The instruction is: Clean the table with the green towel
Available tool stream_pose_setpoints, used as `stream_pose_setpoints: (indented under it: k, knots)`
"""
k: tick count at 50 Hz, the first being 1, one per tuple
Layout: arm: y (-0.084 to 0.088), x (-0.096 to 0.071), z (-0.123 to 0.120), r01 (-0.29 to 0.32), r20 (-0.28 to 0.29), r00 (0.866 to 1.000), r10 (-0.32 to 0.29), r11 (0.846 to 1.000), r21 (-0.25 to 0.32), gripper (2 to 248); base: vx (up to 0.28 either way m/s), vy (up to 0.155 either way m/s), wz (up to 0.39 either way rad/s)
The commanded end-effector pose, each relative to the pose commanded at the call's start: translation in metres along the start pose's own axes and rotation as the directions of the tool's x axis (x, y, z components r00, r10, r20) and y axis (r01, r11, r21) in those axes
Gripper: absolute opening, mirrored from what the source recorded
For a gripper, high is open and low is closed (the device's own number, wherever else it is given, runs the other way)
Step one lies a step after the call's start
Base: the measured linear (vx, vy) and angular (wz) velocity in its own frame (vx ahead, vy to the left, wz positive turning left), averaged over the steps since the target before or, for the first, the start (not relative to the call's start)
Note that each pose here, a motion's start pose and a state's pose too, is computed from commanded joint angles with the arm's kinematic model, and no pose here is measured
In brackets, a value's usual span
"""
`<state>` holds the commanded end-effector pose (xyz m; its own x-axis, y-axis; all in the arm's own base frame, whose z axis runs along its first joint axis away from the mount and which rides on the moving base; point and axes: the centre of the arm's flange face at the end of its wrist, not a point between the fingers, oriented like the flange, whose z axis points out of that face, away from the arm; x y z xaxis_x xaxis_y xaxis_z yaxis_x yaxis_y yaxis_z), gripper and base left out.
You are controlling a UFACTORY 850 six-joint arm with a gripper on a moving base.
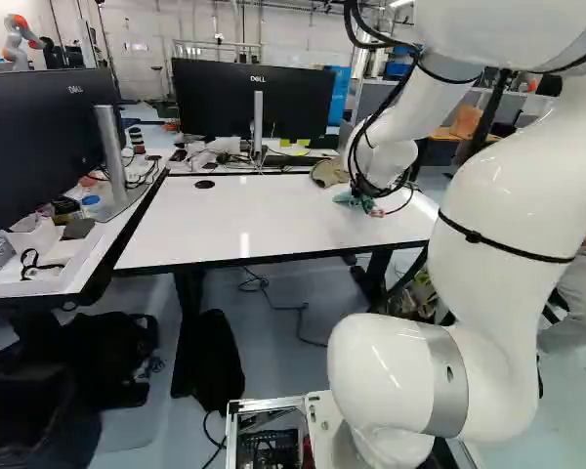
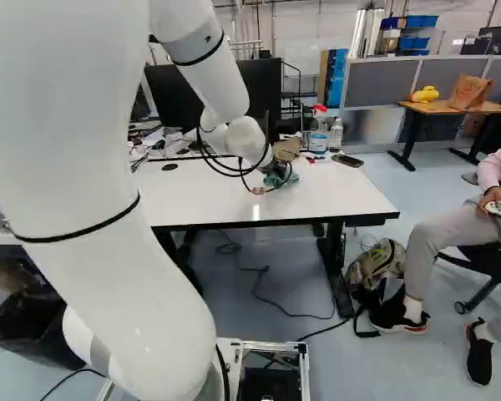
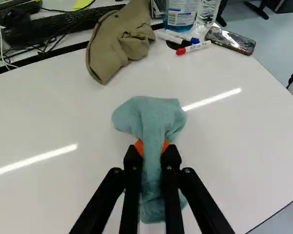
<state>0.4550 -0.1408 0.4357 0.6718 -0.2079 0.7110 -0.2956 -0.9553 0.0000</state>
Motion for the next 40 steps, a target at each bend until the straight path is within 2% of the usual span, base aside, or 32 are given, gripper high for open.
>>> stream_pose_setpoints:
  k: [24, 40]
  knots:
    - [0.011, -0.033, -0.033, -0.018, 0.005, 1.0, 0.018, 1.0, -0.018, 50, 0.0, 0.0, 0.0]
    - [0.011, -0.033, -0.033, -0.018, 0.005, 1.0, 0.018, 1.0, -0.018, 50, 0.0, 0.0, 0.0]
